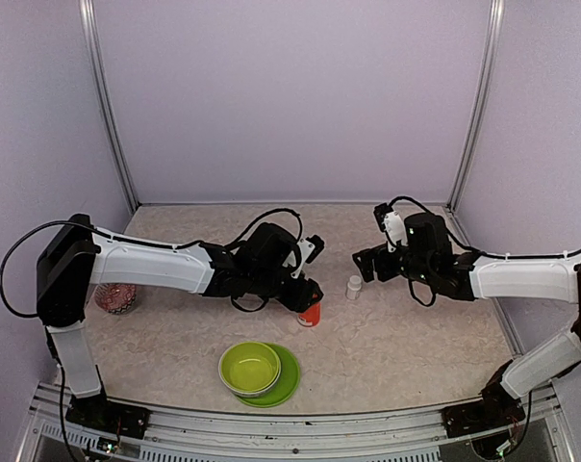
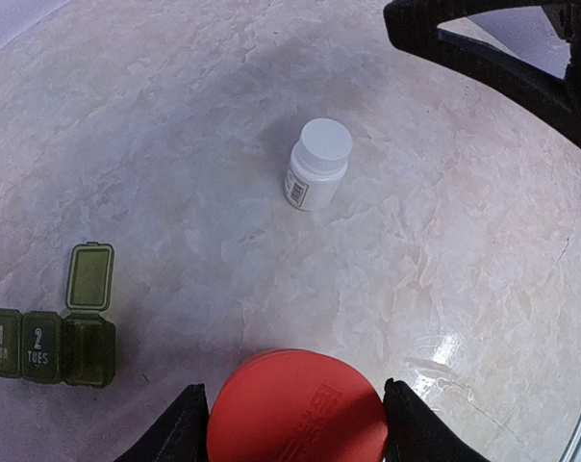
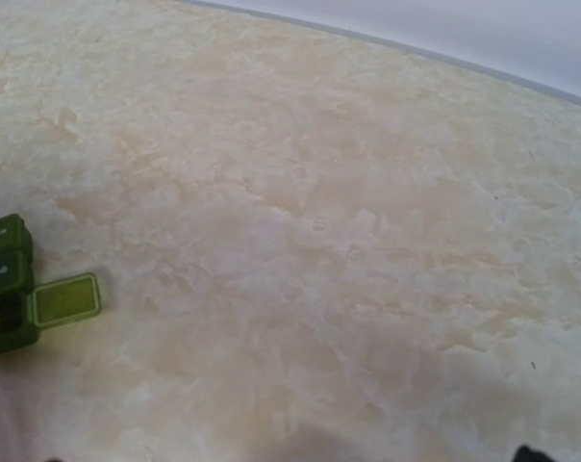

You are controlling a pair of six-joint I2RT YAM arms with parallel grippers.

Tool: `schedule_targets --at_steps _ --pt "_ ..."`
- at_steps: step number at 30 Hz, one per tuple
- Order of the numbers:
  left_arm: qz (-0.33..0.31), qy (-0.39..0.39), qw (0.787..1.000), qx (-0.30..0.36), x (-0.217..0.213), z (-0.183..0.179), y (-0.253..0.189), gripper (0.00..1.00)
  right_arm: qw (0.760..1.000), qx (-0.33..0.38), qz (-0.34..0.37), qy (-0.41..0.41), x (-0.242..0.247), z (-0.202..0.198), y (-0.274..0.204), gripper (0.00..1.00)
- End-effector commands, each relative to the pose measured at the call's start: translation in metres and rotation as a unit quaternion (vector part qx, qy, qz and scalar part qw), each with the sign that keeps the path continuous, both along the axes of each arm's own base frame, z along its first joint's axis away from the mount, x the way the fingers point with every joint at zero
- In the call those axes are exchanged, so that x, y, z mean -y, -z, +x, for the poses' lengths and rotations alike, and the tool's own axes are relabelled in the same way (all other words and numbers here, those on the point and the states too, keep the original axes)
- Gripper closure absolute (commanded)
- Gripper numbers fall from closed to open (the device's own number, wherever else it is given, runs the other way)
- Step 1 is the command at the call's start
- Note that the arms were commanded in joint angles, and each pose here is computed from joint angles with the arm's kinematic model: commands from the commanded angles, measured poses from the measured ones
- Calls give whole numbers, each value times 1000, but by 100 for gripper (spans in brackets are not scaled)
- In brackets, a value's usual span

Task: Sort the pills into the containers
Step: Pick up the pill bottle from the center of the board.

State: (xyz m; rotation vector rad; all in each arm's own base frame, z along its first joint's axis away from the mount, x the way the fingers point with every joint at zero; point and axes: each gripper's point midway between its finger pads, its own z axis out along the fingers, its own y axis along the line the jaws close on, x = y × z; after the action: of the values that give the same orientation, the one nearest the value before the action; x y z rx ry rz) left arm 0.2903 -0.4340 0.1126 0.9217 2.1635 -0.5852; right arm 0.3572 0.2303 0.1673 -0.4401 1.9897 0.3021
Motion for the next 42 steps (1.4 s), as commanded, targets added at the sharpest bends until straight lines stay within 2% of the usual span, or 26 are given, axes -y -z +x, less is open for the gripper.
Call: schedule_targets --at_steps 1,11,28,34,40,42 --pt "-3 2 1000 0 1 -3 0 41 1000 2 3 4 3 3 3 1" --pt "-5 4 1000 -7 3 -4 6 34 1000 1 5 5 4 2 4 0" --pt "2 5 1000 -11 4 -4 13 34 1000 -1 6 7 4 2 6 0" --pt "-2 3 1000 -6 5 -2 10 43 1000 -2 6 7 4 2 8 0" --pt "-2 4 1000 -4 6 -1 8 63 1000 -1 6 0 2 1 7 0" --pt "-3 5 1000 -2 5 -2 5 67 1000 -1 6 -8 -1 0 6 0"
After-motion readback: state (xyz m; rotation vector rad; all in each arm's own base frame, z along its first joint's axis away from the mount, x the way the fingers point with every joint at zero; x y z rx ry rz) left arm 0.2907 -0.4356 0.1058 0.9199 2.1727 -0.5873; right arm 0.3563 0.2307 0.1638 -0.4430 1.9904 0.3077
